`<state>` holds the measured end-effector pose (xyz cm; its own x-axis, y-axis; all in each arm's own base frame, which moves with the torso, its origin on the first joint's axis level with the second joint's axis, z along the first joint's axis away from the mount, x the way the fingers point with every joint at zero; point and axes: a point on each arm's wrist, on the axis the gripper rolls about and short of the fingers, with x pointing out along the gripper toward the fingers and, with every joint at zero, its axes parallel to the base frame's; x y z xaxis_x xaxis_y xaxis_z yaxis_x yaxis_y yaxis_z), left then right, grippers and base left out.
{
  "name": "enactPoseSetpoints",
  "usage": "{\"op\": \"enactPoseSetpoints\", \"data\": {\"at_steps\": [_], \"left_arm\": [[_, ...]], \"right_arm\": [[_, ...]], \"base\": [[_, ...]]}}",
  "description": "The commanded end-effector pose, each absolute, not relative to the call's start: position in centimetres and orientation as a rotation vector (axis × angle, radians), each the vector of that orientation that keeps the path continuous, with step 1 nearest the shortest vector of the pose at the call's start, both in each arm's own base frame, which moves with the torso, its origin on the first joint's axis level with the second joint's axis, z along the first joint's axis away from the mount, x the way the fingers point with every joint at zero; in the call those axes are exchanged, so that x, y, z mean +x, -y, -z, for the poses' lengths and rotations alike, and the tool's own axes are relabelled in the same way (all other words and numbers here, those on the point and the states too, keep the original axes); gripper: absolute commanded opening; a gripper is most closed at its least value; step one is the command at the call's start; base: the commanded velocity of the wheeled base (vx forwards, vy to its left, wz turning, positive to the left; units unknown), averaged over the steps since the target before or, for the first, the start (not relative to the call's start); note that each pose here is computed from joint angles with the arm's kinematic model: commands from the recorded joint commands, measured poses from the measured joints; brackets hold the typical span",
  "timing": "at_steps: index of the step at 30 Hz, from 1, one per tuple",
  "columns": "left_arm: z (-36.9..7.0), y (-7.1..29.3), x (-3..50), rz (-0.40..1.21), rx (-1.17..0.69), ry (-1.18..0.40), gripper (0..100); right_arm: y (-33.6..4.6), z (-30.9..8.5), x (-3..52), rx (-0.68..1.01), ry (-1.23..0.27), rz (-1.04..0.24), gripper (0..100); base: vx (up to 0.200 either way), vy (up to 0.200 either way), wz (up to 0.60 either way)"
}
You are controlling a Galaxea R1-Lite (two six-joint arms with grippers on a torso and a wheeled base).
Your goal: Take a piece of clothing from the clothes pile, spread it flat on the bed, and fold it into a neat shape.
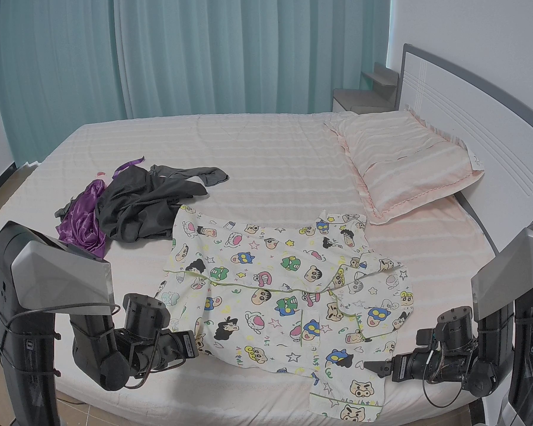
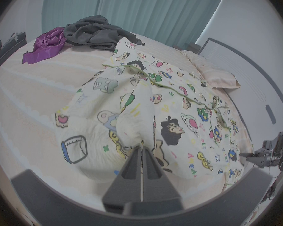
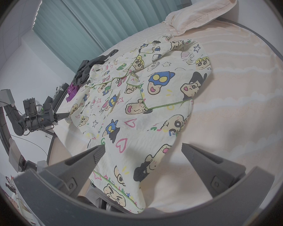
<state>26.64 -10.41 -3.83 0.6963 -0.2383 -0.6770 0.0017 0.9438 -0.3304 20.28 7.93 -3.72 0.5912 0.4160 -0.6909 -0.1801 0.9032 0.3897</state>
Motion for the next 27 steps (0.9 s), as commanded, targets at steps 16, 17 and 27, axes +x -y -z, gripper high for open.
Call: {"op": "enactPoseSetpoints", "data": {"at_steps": [16,17,27], "left_arm": [[4.5,12.0,23.9,0.179,-0.263,-0.813,100],[4.4,12.0,23.9,0.171,-0.264,-0.801,100],[2.3,12.0,23.4,0.145,-0.412,-0.726,100]], "right_arm": [[-8.0,3.7,20.3,0.294,-0.866,-0.356,100],[-8.0,3.7,20.3,0.294,-0.866,-0.356,100],[-8.0,3.7,20.4,0.295,-0.864,-0.356,100]], "base": [[0.0,0.0,0.0],[0.0,0.0,0.0],[0.0,0.0,0.0]]}}
